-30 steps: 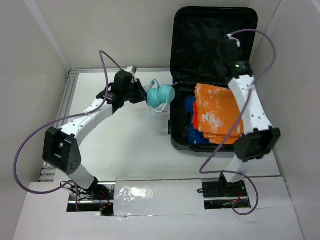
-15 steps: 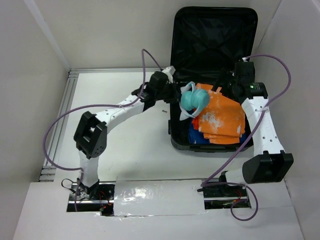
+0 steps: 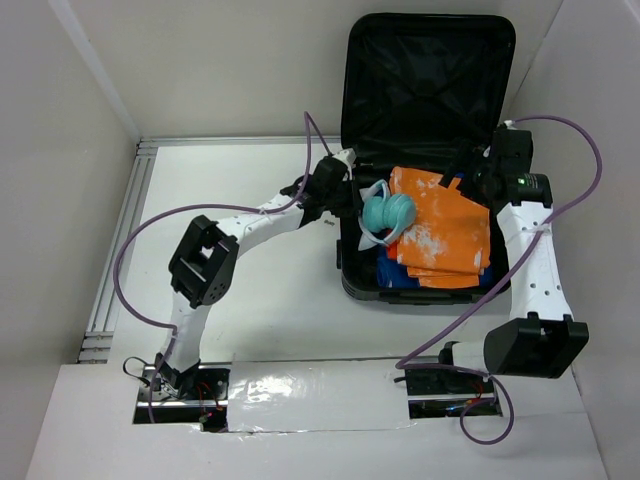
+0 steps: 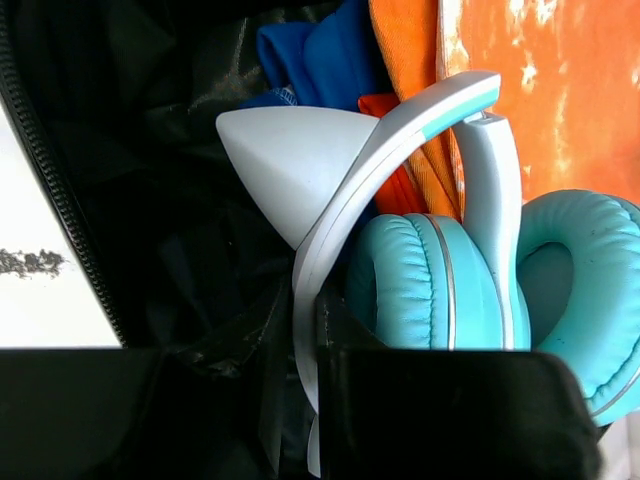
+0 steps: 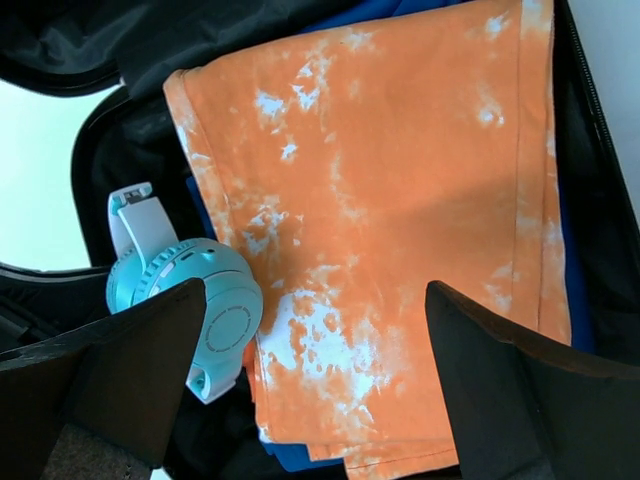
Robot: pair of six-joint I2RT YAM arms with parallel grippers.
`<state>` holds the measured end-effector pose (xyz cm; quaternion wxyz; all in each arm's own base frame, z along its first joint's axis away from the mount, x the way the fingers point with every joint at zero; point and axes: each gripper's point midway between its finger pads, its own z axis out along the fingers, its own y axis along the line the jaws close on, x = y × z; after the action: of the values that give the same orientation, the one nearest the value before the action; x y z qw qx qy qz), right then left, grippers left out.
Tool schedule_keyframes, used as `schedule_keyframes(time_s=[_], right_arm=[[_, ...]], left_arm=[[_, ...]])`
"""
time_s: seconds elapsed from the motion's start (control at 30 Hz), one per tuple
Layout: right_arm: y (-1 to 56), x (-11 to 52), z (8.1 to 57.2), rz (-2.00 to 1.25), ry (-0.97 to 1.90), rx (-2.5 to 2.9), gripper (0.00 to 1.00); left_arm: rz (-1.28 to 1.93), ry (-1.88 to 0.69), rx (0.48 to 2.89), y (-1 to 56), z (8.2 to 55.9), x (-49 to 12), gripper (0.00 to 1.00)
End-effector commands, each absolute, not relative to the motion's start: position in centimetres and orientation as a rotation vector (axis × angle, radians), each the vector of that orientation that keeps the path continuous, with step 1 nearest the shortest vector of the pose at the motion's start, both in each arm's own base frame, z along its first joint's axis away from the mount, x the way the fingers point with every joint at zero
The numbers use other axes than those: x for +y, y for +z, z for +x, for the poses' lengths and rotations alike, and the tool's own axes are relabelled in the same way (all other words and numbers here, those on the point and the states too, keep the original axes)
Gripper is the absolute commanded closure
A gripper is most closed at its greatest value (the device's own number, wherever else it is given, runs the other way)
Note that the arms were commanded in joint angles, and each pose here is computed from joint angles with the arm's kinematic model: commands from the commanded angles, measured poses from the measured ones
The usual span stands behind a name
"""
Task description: Pack the luggage
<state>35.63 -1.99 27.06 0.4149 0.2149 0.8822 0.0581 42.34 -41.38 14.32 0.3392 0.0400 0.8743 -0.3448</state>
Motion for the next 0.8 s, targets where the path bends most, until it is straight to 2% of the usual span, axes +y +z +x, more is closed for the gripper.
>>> schedule_keyframes(time_s=[0.0,0.03,0.17,0.2,0.3,0.4,0.57,0.6,0.77], right_arm=[[27.9,-1.5,35.3,0.494,0.182,2.201,0.03],[28.0,-1.5,35.5,0.491,0.183,2.193,0.03],[27.5,-1.0,35.8,0.477,0.218,2.208,0.03],[27.2,-1.0,35.8,0.478,0.218,2.209,0.03],[26.5,-0.8,35.8,0.475,0.229,2.223,0.03],[26.7,-0.5,36.0,0.463,0.251,2.215,0.03],[26.1,0.0,35.9,0.464,0.282,2.228,0.03],[26.6,0.2,36.0,0.465,0.299,2.209,0.03],[25.4,1.0,35.0,0.470,0.318,2.224,0.04]], left_arm=[[0.157,-0.955,2.146,16.9,43.7,-42.8,0.98],[0.157,-0.950,2.157,16.6,43.9,-42.9,0.96],[0.147,-0.886,2.216,15.2,44.0,-42.4,0.77],[0.138,-0.873,2.213,15.2,44.2,-42.2,0.63],[0.152,-0.875,2.189,16.6,43.7,-42.2,0.36],[0.138,-0.865,2.163,17.6,43.8,-41.9,0.32],[0.112,-0.887,2.088,22.6,44.0,-41.6,0.24],[0.105,-0.892,2.058,24.0,44.2,-41.5,0.01],[0.075,-0.901,1.964,29.6,43.7,-40.3,0.00]])
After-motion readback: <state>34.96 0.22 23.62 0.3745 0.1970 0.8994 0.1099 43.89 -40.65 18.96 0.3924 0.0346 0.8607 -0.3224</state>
